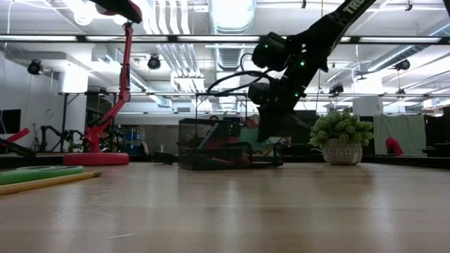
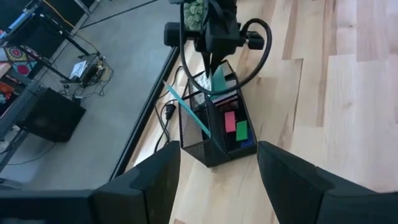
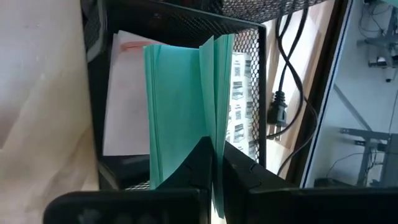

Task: Pick and place office supplies into organizer
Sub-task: Put the blue sticky note into the desk organizer, then put the yellow pencil into the desk organizer

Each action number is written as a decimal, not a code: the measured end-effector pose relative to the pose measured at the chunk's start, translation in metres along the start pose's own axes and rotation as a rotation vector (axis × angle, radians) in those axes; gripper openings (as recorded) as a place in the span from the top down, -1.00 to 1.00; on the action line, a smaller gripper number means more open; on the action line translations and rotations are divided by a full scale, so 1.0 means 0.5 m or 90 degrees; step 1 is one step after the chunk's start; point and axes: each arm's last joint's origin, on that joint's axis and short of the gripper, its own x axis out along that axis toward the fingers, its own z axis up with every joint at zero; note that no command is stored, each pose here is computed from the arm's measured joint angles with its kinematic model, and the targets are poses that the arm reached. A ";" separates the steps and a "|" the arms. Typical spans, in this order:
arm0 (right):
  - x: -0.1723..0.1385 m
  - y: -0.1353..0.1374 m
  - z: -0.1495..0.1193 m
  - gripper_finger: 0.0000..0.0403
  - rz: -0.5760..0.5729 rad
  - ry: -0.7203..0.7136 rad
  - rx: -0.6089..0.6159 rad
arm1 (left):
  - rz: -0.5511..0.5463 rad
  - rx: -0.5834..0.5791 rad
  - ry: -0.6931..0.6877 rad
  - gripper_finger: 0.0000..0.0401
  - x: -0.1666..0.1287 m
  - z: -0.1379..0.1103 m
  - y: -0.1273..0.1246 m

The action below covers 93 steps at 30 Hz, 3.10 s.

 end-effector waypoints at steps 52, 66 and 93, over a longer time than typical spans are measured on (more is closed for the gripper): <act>-0.235 0.027 0.084 0.63 0.127 -0.421 0.305 | -0.042 -0.050 0.031 0.00 0.009 -0.007 -0.015; -0.304 0.099 -0.032 0.74 -0.207 -0.681 0.401 | -0.163 -0.306 0.166 0.00 0.041 -0.012 -0.066; -0.321 0.080 -0.020 0.74 -0.206 -0.684 0.405 | -0.042 -0.621 0.628 0.00 0.176 -0.013 -0.293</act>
